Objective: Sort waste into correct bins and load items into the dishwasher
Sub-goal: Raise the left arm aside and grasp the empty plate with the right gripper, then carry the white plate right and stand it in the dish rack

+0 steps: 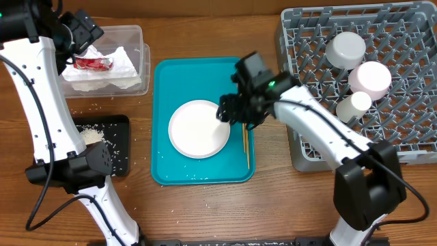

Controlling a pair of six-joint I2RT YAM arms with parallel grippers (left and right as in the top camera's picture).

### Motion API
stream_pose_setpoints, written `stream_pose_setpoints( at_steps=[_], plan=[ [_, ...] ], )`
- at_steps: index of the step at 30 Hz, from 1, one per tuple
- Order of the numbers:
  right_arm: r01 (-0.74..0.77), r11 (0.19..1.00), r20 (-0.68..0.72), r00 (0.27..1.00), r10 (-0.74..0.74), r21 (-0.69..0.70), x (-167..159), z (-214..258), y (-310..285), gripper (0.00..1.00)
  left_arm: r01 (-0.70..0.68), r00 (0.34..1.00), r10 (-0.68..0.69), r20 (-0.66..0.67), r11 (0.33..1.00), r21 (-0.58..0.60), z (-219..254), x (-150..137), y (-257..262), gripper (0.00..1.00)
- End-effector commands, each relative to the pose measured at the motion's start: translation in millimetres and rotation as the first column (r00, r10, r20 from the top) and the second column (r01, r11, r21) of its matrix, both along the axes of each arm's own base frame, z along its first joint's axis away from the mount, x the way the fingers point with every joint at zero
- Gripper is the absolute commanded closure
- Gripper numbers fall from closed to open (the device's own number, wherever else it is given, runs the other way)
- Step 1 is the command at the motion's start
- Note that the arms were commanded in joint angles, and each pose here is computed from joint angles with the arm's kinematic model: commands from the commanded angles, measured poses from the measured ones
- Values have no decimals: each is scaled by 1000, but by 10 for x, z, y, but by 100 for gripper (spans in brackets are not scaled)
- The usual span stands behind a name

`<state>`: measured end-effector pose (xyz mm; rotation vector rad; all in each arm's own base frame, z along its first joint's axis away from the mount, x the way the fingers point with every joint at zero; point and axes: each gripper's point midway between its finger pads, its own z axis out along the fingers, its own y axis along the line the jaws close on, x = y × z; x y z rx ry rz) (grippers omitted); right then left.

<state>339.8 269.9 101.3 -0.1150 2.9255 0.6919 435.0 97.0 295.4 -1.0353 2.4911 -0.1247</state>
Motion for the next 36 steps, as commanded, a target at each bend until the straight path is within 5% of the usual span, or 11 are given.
stream_pose_setpoints(
  at_steps=[1,20,31,36],
  plan=[
    [53,998,-1,999,-53,-42,-84,-222,-27,32,10,1000,-10,3,1000,-1,25,-27,4,0],
    [122,988,-120,984,-133,-97,-145,-1014,31,45,11,1000,-11,3,1000,-1,25,-25,-4,0],
    [169,984,-113,978,-175,-54,72,-734,63,96,11,1000,-11,3,1000,-1,25,-25,-4,0],
    [264,962,-39,963,-267,-64,531,-226,-247,96,12,1000,-12,3,1000,-1,25,-25,-4,0]
  ],
)
